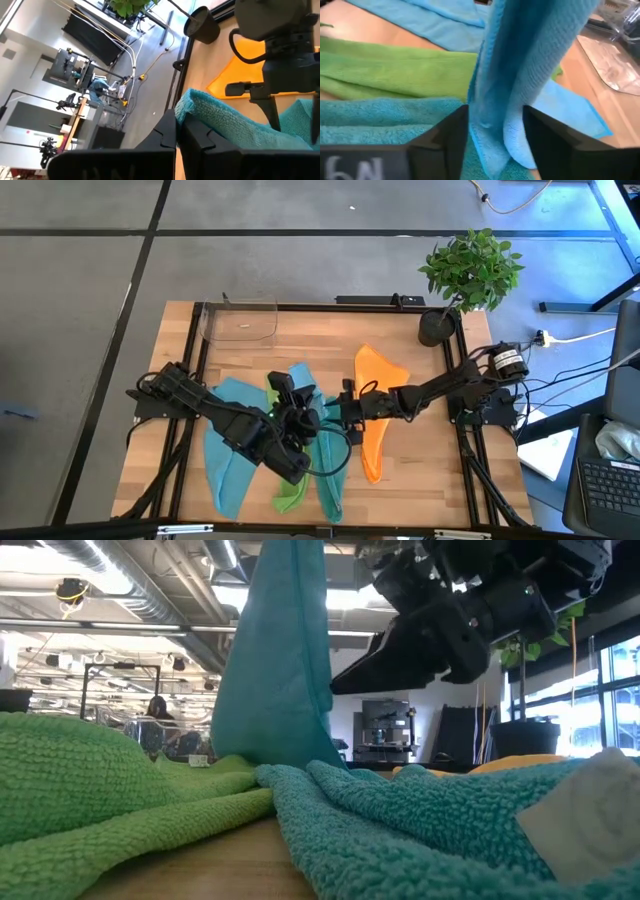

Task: Fold microfiber towels
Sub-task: Fold the light blue microfiber cloth

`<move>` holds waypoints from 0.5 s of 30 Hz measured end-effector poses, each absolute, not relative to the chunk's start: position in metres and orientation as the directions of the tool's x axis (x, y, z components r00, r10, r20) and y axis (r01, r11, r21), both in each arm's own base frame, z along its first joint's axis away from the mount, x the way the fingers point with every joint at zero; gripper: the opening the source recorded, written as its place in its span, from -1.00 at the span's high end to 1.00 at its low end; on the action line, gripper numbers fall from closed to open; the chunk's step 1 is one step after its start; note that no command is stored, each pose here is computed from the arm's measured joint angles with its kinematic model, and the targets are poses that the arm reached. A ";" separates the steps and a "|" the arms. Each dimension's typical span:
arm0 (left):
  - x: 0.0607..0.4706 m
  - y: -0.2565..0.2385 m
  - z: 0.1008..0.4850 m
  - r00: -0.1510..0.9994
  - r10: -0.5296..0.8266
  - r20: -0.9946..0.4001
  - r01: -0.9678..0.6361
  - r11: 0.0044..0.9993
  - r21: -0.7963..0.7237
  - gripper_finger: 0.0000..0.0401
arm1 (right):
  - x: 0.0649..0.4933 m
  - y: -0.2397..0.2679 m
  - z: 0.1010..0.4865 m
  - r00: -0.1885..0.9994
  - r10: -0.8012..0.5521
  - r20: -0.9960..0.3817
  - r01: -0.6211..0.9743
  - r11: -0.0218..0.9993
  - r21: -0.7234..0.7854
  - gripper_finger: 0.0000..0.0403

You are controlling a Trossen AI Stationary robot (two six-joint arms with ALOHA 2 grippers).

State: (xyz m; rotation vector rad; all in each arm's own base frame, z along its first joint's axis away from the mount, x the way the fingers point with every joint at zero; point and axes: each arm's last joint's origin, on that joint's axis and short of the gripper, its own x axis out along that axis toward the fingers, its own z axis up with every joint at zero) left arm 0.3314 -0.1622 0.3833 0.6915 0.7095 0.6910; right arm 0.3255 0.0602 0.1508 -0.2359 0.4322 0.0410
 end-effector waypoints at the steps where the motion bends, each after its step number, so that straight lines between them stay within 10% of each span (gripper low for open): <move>1: 0.331 -0.162 0.383 0.566 0.752 -0.337 -0.317 0.577 0.753 1.00 | 0.326 0.060 0.151 0.907 0.003 -0.421 -0.103 0.971 -0.214 0.22; 15: 0.332 -0.161 0.384 0.564 0.756 -0.332 -0.326 0.573 0.752 1.00 | 0.328 0.056 0.153 0.914 0.054 -0.401 -0.130 0.978 -0.166 0.62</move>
